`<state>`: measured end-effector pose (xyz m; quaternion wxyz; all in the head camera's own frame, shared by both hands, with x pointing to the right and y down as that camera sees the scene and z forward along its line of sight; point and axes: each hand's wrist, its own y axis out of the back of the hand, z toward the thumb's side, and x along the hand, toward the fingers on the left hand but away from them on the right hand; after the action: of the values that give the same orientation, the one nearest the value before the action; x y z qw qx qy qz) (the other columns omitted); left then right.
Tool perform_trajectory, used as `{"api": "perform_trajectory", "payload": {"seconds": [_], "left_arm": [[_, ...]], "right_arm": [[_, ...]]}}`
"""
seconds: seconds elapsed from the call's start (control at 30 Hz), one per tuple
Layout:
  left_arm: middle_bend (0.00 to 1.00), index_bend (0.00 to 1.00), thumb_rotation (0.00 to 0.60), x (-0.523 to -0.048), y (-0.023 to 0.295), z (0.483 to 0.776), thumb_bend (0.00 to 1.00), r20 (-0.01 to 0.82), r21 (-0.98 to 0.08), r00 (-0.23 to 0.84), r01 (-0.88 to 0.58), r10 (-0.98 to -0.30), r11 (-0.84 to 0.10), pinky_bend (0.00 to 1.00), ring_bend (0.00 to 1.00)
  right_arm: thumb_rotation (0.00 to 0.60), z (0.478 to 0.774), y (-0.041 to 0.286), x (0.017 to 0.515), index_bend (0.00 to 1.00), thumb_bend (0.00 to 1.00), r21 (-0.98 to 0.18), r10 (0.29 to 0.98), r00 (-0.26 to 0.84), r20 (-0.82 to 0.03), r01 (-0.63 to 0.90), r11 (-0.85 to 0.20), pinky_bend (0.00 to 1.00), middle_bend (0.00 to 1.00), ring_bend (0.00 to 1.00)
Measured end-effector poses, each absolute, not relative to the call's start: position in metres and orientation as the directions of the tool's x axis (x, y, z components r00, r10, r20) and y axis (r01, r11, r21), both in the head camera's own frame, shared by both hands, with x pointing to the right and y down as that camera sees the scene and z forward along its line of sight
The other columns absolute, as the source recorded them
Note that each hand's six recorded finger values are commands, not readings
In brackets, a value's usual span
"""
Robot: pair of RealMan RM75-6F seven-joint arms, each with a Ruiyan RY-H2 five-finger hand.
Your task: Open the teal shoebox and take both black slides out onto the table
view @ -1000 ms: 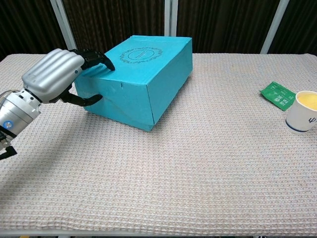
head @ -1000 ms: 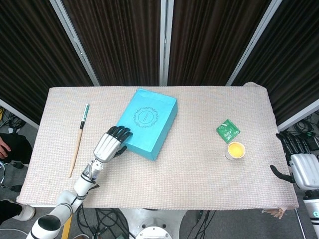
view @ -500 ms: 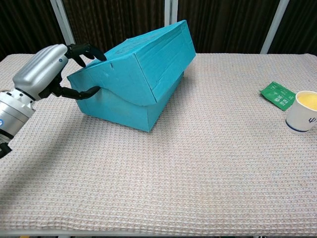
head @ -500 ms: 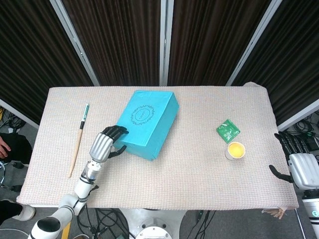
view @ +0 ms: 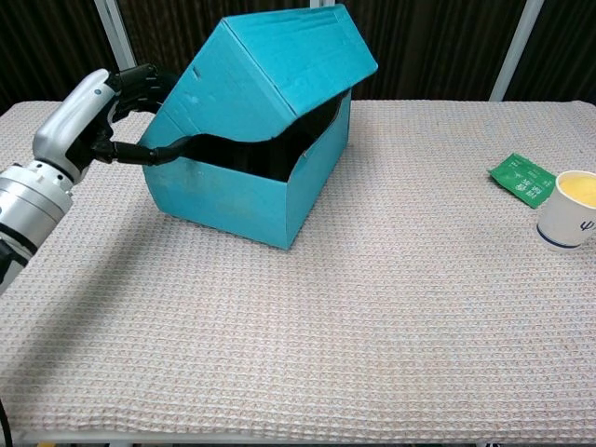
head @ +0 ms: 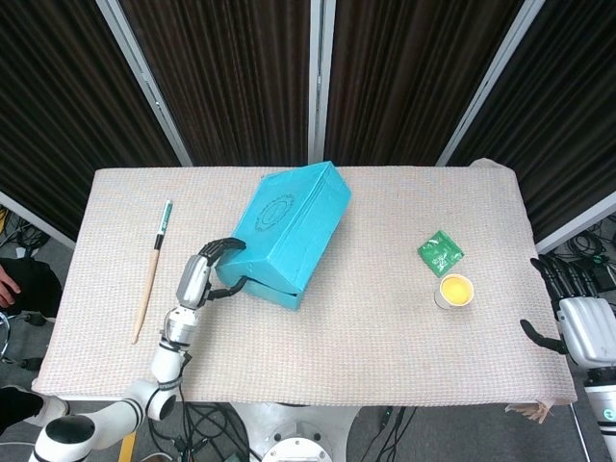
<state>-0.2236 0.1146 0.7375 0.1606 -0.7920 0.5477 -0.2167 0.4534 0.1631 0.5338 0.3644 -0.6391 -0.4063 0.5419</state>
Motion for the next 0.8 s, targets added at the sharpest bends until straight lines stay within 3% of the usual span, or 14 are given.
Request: {"api": "perform_trajectory", "payload": {"seconds": [0.2, 0.33, 0.43, 0.57, 0.67, 0.8], "left_arm": [[0.35, 0.27, 0.600, -0.226, 0.104, 0.735, 0.45, 0.329, -0.225, 0.267, -0.909, -0.906, -0.349, 0.19, 0.24], [0.34, 0.25, 0.600, -0.238, 0.092, 0.731, 0.45, 0.460, -0.056, 0.242, -0.952, -0.854, -0.300, 0.19, 0.24], [0.32, 0.21, 0.600, -0.248, 0.083, 0.725, 0.45, 0.504, 0.019, 0.214, -0.971, -0.837, -0.237, 0.19, 0.24], [0.22, 0.14, 0.586, -0.254, 0.081, 0.722, 0.45, 0.535, 0.075, 0.188, -0.982, -0.824, -0.175, 0.18, 0.13], [0.14, 0.10, 0.412, -0.257, 0.080, 0.722, 0.46, 0.537, 0.054, 0.168, -0.985, -0.827, -0.165, 0.12, 0.04], [0.03, 0.08, 0.104, -0.263, 0.078, 0.720, 0.46, 0.516, -0.033, 0.121, -0.986, -0.848, -0.161, 0.07, 0.00]], "right_arm": [[0.600, 0.534, 0.163, 0.453, 0.05, 0.17, -0.906, 0.915, 0.085, -0.395, 0.126, -0.403, 0.00, 0.05, 0.00], [0.600, 0.532, 0.164, 0.454, 0.05, 0.17, -0.908, 0.916, 0.084, -0.392, 0.127, -0.400, 0.00, 0.05, 0.00], [0.600, 0.532, 0.164, 0.454, 0.05, 0.17, -0.908, 0.916, 0.083, -0.392, 0.126, -0.400, 0.00, 0.05, 0.00], [0.600, 0.532, 0.165, 0.454, 0.05, 0.17, -0.907, 0.916, 0.086, -0.392, 0.128, -0.400, 0.00, 0.05, 0.00], [0.600, 0.532, 0.165, 0.453, 0.05, 0.17, -0.907, 0.916, 0.088, -0.392, 0.128, -0.400, 0.00, 0.05, 0.00], [0.600, 0.531, 0.165, 0.453, 0.05, 0.17, -0.908, 0.917, 0.090, -0.389, 0.129, -0.398, 0.00, 0.05, 0.00]]}}
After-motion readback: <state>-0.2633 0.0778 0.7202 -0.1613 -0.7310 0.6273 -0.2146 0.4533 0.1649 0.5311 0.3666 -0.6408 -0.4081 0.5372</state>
